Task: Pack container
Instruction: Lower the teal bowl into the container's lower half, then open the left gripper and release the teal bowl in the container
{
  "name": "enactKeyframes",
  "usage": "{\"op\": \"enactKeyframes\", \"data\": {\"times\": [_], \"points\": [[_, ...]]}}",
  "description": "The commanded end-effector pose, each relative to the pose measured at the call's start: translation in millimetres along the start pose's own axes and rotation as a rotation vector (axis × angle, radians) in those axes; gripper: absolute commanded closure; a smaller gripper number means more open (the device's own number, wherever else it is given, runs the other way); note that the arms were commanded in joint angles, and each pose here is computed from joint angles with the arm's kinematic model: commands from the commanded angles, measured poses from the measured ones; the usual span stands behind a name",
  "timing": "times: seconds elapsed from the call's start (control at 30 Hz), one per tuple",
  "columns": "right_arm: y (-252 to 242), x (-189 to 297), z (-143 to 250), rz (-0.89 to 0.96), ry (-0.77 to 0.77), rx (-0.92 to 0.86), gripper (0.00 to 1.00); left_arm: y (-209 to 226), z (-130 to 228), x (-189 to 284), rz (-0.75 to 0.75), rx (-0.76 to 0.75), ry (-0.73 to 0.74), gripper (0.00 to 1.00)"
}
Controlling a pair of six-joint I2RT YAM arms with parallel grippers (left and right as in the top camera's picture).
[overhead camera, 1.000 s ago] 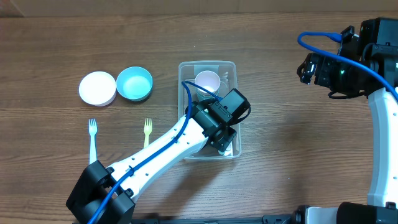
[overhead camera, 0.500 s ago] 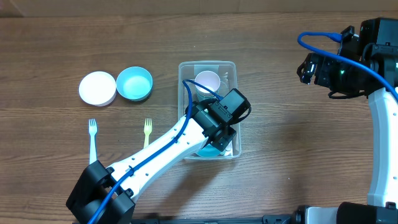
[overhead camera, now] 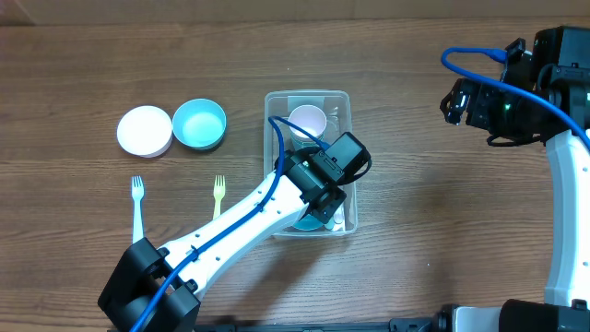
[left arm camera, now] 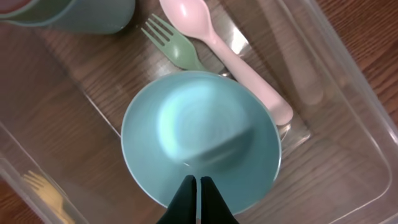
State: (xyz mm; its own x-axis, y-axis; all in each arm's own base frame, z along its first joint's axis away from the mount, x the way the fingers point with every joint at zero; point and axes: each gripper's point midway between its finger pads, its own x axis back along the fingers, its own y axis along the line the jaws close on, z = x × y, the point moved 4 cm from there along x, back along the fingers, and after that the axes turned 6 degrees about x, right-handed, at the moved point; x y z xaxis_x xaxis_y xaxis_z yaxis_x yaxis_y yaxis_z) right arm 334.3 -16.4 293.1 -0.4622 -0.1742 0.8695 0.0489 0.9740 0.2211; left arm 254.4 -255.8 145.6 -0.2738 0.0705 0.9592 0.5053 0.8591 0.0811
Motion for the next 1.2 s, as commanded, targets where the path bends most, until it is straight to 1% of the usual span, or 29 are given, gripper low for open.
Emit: {"op": "enactKeyframes", "data": {"times": [0.0, 0.33, 0.47, 0.5, 0.57, 0.67, 0.77, 0.87, 1.03, 1.17], "points": [[1, 8, -6, 0.003, -0.033, 0.004, 0.00, 6, -4, 6, -0.046, 0.016, -0.035, 0.96], [1, 8, -6, 0.003, -0.033, 0.004, 0.00, 11, -8, 4, -0.074, 0.017, -0.059, 0.96], [1, 8, -6, 0.003, -0.033, 0.004, 0.00, 16, -6, -1, -0.075, 0.060, -0.055, 0.96], [1, 8, -6, 0.003, -0.033, 0.004, 0.00, 17, -6, -3, -0.075, 0.088, -0.057, 0.96], [1, 8, -6, 0.003, -0.033, 0.004, 0.00, 18, -2, -9, -0.076, 0.203, -0.055, 0.96], [1, 8, -6, 0.003, -0.033, 0.004, 0.00, 22, 4, -12, -0.086, 0.410, -0.037, 0.96], [1, 8, -6, 0.003, -0.033, 0.004, 0.00, 24, 5, -13, -0.089, 0.538, -0.035, 0.96], [1, 8, -6, 0.003, -0.033, 0.004, 0.00, 25, 9, -16, -0.093, 0.593, -0.030, 0.96], [1, 8, -6, 0.003, -0.033, 0.004, 0.00, 25, 23, -39, -0.097, 0.676, -0.032, 0.96], [1, 8, -6, 0.003, -0.033, 0.004, 0.00, 25, 26, -51, -0.085, 0.742, -0.051, 0.96]]}}
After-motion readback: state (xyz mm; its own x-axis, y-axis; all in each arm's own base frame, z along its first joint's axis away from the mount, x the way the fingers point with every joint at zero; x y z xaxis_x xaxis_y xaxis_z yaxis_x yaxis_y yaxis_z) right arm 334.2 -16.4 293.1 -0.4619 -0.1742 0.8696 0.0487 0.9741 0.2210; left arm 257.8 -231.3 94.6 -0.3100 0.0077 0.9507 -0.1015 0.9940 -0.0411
